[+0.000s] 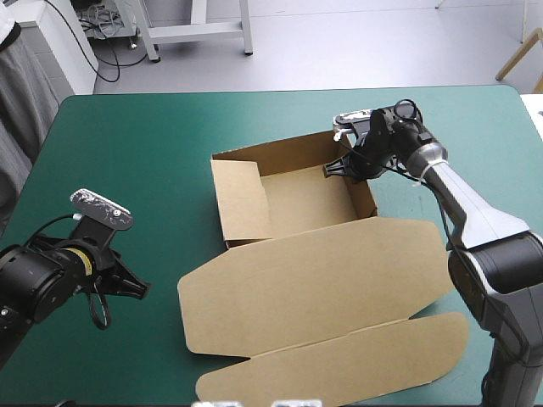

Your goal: Fold the box

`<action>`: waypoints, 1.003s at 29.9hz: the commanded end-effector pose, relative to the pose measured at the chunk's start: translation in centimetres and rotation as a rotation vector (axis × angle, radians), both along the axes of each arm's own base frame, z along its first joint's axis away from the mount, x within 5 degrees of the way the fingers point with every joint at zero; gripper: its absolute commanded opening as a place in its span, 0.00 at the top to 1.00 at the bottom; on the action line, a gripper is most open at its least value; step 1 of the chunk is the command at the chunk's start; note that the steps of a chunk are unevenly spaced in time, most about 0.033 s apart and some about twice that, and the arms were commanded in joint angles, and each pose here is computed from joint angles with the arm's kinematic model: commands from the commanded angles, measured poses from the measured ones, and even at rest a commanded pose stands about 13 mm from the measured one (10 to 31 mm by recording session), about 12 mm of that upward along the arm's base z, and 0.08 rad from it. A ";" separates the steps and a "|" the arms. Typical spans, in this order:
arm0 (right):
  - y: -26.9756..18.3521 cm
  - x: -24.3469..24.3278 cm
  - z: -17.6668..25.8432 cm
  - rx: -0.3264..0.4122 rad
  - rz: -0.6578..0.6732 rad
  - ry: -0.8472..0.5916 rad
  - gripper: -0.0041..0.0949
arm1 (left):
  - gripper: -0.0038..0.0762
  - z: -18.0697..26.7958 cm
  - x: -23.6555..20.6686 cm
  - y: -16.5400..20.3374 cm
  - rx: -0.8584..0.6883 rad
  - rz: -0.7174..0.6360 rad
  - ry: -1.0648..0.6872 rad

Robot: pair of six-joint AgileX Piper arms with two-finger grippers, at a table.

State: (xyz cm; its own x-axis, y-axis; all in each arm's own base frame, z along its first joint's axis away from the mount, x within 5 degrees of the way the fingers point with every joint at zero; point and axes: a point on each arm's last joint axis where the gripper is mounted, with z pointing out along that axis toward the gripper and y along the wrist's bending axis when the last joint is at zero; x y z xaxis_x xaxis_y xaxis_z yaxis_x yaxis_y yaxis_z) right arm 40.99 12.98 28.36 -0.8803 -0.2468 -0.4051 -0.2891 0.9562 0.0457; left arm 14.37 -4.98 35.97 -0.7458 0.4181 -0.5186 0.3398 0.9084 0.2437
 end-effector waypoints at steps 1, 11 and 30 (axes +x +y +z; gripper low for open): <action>-3.8 -0.4 5.5 0.008 -0.071 -0.196 0.98 | 0.96 1.1 0.1 0.0 -0.028 0.003 -0.072; -18.2 -0.6 7.0 -0.029 -0.406 -0.224 0.98 | 0.96 1.2 0.2 -0.1 -0.037 -0.004 -0.091; -29.3 -2.7 5.3 -0.061 -0.678 -0.178 0.94 | 0.96 1.2 0.2 -0.1 -0.035 -0.004 -0.092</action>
State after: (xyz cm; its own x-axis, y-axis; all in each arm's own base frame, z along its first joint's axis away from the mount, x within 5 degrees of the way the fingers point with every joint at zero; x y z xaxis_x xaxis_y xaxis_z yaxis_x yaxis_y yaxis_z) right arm 38.78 -16.06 31.31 -0.8160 0.3151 -0.4846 0.3655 0.9307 -0.0102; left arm 14.52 -5.08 36.08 -0.7352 0.4107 -0.5393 0.3352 0.9117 0.2374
